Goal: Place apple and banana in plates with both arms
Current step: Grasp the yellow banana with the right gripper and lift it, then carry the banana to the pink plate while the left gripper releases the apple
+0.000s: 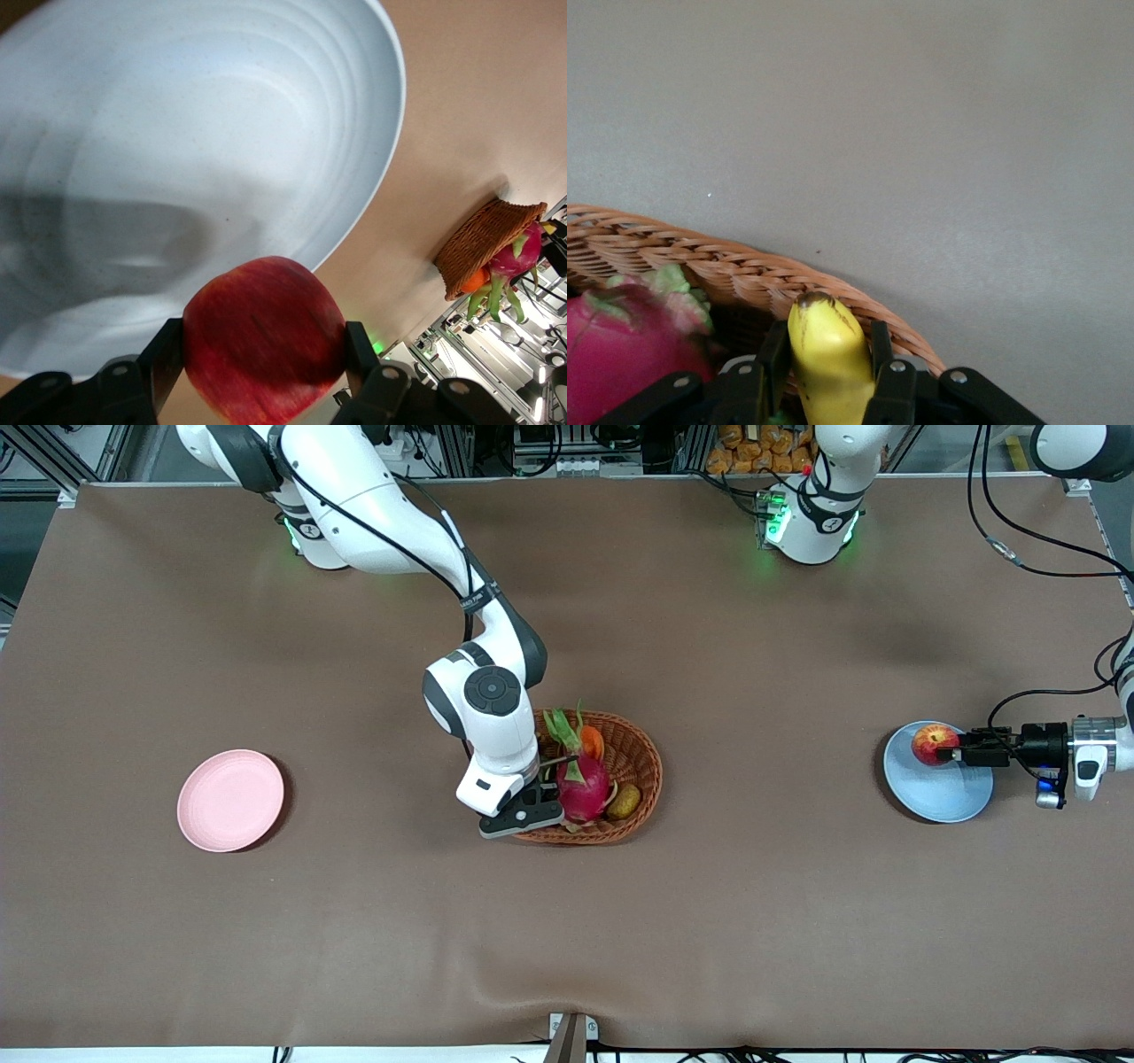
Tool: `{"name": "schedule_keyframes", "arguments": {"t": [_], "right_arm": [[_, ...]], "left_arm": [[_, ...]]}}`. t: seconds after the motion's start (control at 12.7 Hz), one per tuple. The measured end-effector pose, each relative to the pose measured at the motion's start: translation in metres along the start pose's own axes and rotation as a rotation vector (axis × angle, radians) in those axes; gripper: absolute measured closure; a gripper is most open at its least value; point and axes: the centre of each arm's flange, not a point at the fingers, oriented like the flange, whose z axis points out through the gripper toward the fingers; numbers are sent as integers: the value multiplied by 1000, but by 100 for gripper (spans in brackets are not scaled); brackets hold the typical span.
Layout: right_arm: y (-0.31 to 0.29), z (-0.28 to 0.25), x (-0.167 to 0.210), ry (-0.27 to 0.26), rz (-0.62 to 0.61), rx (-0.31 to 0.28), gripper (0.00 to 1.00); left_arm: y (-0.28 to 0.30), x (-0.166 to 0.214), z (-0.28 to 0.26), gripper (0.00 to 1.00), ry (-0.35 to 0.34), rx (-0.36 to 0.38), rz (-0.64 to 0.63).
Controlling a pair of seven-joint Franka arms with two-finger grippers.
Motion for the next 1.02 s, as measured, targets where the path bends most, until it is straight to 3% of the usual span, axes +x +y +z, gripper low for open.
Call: {"name": "schedule_keyframes", "arguments": {"t": [0.24,0.47,0.63,0.79,1.02], "right_arm": [[11,-59,15,-18,-55,-15,60],[48,-117,25,-70,-110,-42,60],[101,-130,39,-87,-113,-56,60],[154,-133,50,-90,-92,-67,60],[223,-133,50,-172,-51,-93,60]], "left_arm": [[-4,5,1,22,-2,5,0],[-2,7,-7,18,9,34,11],[1,7,-13,2,16,50,22],[2,7,-15,0,18,54,32],[13,6,-27,0,31,104,63]]}}
